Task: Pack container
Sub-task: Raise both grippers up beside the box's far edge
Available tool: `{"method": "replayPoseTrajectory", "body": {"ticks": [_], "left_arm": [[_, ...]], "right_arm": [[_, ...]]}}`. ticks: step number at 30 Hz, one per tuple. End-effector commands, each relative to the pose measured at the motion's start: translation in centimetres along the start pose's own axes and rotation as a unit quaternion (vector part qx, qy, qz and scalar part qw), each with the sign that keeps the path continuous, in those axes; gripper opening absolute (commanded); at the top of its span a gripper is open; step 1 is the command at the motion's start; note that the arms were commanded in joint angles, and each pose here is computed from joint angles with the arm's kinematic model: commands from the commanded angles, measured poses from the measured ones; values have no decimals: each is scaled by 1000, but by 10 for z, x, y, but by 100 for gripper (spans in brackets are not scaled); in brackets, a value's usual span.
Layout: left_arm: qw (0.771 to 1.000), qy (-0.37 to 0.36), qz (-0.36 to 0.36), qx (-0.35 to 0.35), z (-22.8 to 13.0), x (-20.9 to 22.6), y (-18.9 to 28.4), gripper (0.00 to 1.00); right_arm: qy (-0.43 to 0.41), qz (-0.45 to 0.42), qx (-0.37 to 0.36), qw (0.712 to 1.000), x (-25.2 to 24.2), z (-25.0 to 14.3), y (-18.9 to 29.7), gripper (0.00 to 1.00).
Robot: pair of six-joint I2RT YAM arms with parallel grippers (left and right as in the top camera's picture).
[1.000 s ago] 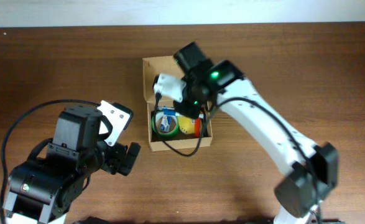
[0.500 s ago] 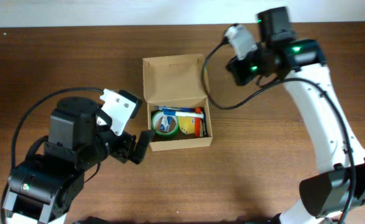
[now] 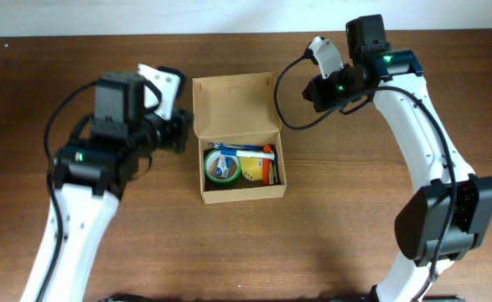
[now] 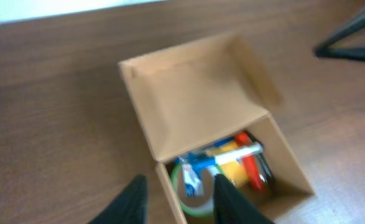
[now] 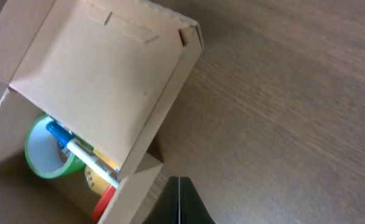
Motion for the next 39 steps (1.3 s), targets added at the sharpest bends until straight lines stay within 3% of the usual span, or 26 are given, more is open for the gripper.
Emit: {"method": "replayPoseTrajectory", "body": {"ticks": [1,4,15,26,39], "left_arm": [[999,47,-27,4,-2,23,-20,22],[995,92,-35,20,-11,48,-46,2],[959,247,-127,48,-51,91,-160,2],[898,386,-206,44,-78,95,-237,2],[882,373,-287,21,-62,70,-249,2]], "right_arm": [[-20,23,-5,1000,0,3,-10,4],[-27,36,-14,999,-3,7,-20,4],[-72,53,-3,996,-21,7,-66,4],[-166,127,7,978,-53,0,-102,4],[-171,264,30,949,-30,-6,-117,4]]}}
Point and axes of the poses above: each gripper's point midway between its finger pads, its own y axis back along the fingers, its own x axis along the line the jaws close on, z = x × y, the point moved 6 cm from there along y, back along the fingers, and after that the axes turned 13 degrees about -y, right-handed, at the moved point
